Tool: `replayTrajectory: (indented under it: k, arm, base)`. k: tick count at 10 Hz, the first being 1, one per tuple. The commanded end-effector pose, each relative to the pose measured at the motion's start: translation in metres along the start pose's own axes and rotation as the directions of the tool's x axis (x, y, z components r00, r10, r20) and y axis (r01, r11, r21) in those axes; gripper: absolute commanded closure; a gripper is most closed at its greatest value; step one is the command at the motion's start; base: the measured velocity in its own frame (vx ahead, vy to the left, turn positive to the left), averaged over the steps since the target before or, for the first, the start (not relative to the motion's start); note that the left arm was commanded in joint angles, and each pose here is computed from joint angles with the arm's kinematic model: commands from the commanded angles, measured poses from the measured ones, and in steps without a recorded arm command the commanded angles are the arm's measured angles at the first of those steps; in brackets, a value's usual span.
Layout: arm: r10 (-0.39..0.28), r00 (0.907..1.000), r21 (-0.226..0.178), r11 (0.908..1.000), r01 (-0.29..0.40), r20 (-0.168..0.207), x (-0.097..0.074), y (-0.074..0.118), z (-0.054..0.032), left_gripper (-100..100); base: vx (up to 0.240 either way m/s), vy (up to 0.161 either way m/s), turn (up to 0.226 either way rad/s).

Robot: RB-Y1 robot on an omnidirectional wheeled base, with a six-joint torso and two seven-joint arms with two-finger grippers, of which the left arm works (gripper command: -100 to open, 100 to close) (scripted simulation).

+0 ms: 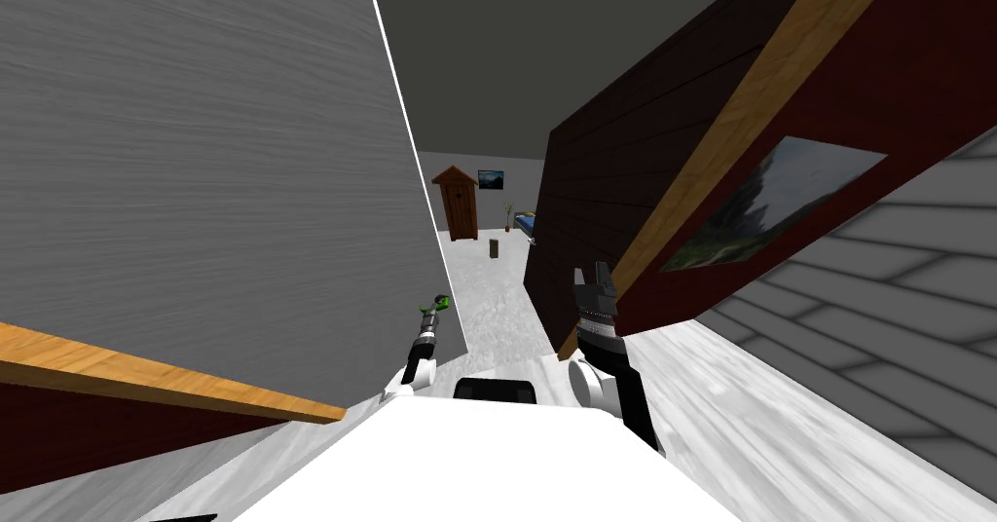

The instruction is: Push the door open

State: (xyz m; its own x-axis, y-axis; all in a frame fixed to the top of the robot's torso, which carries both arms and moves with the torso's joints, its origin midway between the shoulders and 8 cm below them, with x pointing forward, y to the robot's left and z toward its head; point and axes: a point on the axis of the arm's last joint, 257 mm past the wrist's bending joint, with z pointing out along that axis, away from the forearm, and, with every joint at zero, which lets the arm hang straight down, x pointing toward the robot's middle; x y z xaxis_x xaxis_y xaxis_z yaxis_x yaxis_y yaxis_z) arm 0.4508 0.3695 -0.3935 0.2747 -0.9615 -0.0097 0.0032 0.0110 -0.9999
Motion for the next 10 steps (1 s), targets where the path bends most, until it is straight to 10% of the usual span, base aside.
replayTrajectory:
  k: [1,10]
  arm:
    - [0.005,0.9999,0.001,1.0000,-0.005,0.010,-0.006,-0.002,-0.0017,100]
    - [0.007,0.9902,0.001,1.0000,-0.008,0.139,-0.072,-0.003,-0.0119,100]
  base:
    - [0.025,-0.001,-0.003]
    - [0.084,-0.011,-0.032]
